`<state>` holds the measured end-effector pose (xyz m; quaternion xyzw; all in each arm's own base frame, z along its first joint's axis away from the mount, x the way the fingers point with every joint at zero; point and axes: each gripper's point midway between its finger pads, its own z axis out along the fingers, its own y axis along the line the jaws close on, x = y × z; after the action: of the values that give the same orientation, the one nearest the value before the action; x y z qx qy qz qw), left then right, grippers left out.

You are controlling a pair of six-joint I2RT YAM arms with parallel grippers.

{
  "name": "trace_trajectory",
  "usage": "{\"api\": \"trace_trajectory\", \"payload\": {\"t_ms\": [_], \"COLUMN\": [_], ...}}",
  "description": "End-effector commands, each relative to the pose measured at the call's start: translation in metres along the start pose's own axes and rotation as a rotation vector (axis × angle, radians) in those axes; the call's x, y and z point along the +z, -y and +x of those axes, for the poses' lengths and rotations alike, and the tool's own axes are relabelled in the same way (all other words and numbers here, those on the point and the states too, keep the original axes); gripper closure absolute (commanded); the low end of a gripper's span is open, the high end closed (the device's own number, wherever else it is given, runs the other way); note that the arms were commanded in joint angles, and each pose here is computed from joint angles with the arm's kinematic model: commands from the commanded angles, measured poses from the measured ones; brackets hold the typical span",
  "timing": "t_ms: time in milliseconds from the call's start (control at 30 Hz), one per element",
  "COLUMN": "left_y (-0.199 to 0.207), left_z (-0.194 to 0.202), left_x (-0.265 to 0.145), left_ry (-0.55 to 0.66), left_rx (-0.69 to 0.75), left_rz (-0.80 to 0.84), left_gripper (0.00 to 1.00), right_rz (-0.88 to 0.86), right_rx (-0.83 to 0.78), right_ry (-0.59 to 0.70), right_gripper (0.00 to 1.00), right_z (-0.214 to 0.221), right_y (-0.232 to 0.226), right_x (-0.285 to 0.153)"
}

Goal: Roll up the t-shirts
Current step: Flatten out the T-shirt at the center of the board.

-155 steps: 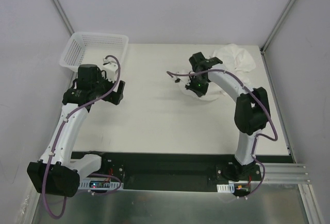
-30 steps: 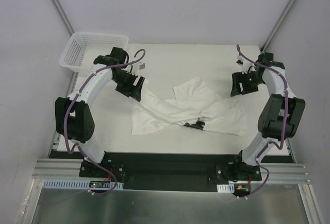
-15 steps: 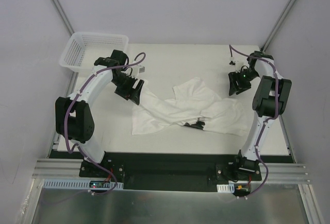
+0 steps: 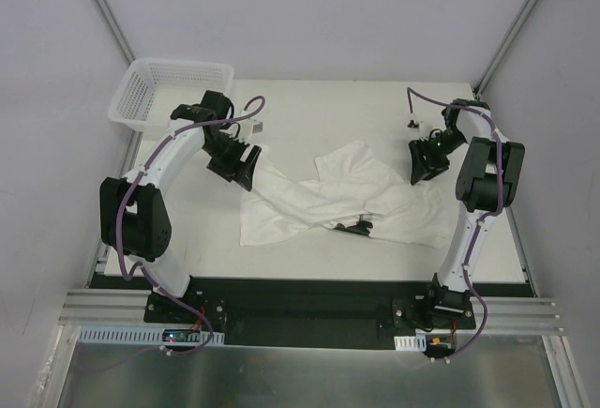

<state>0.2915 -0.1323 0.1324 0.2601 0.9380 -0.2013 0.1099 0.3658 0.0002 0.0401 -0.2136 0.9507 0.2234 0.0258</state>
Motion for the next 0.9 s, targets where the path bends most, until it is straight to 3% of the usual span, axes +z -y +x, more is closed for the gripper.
{"api": "trace_trajectory", "payload": {"t_ms": [0,100,133,233,333,400,433,467,600,667,700,767,800,833,867], "left_y": [0.008,0.008,0.007,0.009,0.013,0.016,0.016,0.017,0.011,0.013,0.016,0.020,0.021,0.021,0.021], "left_z": [0.004,0.002,0.001,-0.005,-0.014,-0.022,-0.024,-0.031,-0.049,-0.057,-0.059,-0.060,-0.059,-0.058,-0.056], "left_x": [-0.013,-0.014,-0.015,-0.018,-0.022,-0.024,-0.023,-0.026,-0.034,-0.037,-0.037,-0.038,-0.038,-0.039,-0.037], "left_ry": [0.011,0.017,0.020,0.038,0.064,0.086,0.088,0.110,0.147,0.165,0.171,0.177,0.177,0.179,0.174], "left_rx": [0.037,0.042,0.043,0.051,0.056,0.061,0.063,0.075,0.105,0.113,0.112,0.116,0.115,0.120,0.118], "left_rz": [-0.002,-0.007,-0.009,-0.005,0.011,0.031,0.035,0.032,0.003,0.011,0.030,0.045,0.051,0.051,0.053], "left_gripper": [0.28,0.28,0.28,0.28,0.28,0.29,0.29,0.29,0.29,0.29,0.29,0.28,0.29,0.29,0.29], "right_rz": [0.014,0.054,0.071,0.143,0.191,0.246,0.225,0.265,0.234,0.188,0.214,0.189,0.223,0.247,0.273], "right_rx": [-0.008,-0.016,-0.021,-0.091,-0.193,-0.355,-0.392,-0.482,-0.767,-0.815,-0.868,-0.939,-0.966,-0.974,-0.964], "right_ry": [-0.051,-0.019,0.005,0.106,0.227,0.325,0.301,0.342,0.167,0.044,0.043,-0.075,-0.079,-0.100,-0.079], "right_gripper": [0.53,0.75,0.88,0.99,0.99,0.99,0.99,0.99,0.98,0.97,0.97,0.87,0.82,0.68,0.64], "right_z": [0.015,0.004,-0.002,-0.023,-0.032,-0.033,-0.017,-0.006,0.072,0.122,0.136,0.176,0.185,0.190,0.187], "right_y": [-0.003,0.004,0.004,-0.007,-0.029,-0.062,-0.073,-0.094,-0.127,-0.129,-0.134,-0.125,-0.124,-0.119,-0.117], "right_x": [-0.009,-0.013,-0.020,-0.056,-0.085,-0.120,-0.110,-0.129,-0.092,-0.059,-0.059,-0.036,-0.037,-0.037,-0.038]}}
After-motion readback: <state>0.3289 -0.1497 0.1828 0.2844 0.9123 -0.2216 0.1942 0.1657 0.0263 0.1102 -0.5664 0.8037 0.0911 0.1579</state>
